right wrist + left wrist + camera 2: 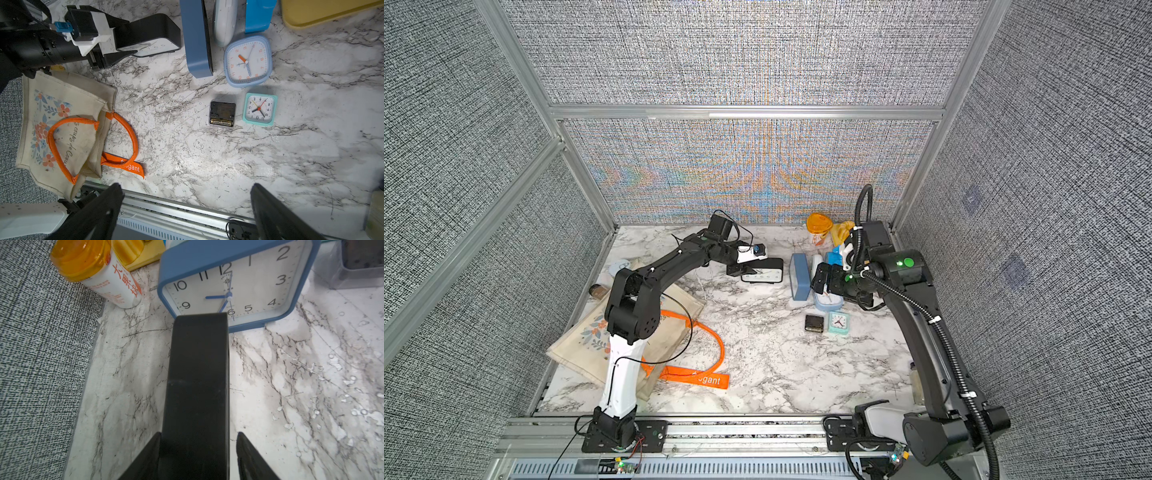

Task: Take the alarm clock out of the canvas bag
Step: Place the alarm at the center of the board, then move the canvas bag to the center of the board.

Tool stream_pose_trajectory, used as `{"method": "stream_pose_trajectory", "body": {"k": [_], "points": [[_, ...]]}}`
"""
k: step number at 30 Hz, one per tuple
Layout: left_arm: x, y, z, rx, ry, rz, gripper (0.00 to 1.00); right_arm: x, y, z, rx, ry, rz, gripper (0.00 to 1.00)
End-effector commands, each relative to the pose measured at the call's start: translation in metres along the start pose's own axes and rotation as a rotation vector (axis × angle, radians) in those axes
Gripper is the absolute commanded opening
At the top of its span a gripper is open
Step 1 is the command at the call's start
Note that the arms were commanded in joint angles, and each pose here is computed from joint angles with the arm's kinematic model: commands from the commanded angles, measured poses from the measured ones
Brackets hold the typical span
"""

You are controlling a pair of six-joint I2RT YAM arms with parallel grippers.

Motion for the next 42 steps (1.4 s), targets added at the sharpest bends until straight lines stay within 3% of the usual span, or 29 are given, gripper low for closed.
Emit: {"method": "stream_pose_trajectory", "body": {"k": [1, 6, 11, 15, 18, 20, 23, 28, 31, 34, 39, 42], "points": [[0.005, -0.007, 0.018, 0.081, 0.0, 0.003, 0.6, -0.002, 0.003, 0.002, 0.003, 0.003, 0.027, 0.99], [0.015, -0.022, 0.041, 0.199, 0.024, 0.021, 0.63, -0.002, 0.001, 0.005, -0.006, -0.028, 0.041, 0.99], [0.038, -0.057, 0.067, 0.344, 0.062, 0.013, 0.64, 0.004, -0.014, 0.013, 0.0, -0.073, -0.023, 0.99], [0.068, -0.116, 0.093, 0.578, 0.03, -0.001, 0.65, 0.007, -0.029, 0.031, 0.035, -0.175, -0.109, 0.99], [0.1, -0.202, 0.103, 0.889, -0.051, -0.076, 0.74, 0.006, -0.032, 0.064, 0.177, -0.255, -0.199, 0.99], [0.116, -0.26, 0.093, 1.057, -0.11, -0.119, 0.83, 0.001, -0.034, 0.096, 0.348, -0.295, -0.265, 0.99], [0.127, -0.323, 0.067, 1.146, -0.235, -0.117, 0.86, -0.008, -0.029, 0.137, 0.54, -0.268, -0.325, 0.99], [0.118, -0.404, -0.007, 1.211, -0.612, -0.123, 0.91, -0.046, 0.02, 0.205, 0.696, -0.141, -0.224, 0.99], [0.108, -0.431, -0.055, 1.204, -0.799, -0.137, 0.93, -0.081, 0.06, 0.238, 0.698, -0.07, -0.133, 0.99], [0.102, -0.447, -0.092, 1.187, -0.936, -0.162, 0.94, -0.118, 0.107, 0.249, 0.636, 0.095, -0.012, 0.99], [0.106, -0.455, -0.12, 1.138, -0.993, -0.264, 0.94, -0.173, 0.152, 0.262, 0.63, 0.233, 0.064, 0.99], [0.106, -0.454, -0.122, 1.122, -0.982, -0.258, 0.94, -0.195, 0.178, 0.269, 0.622, 0.289, 0.109, 0.99]]}}
Point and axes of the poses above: each gripper's point midway between its finger pads, its own y axis out along the fingers, its own z axis along the line the jaws close on, x = y × z, the point moved 4 cm from there along -y, back along the fingers, and after that the axes turned 9 degrees about y, right-handed, at the moved point
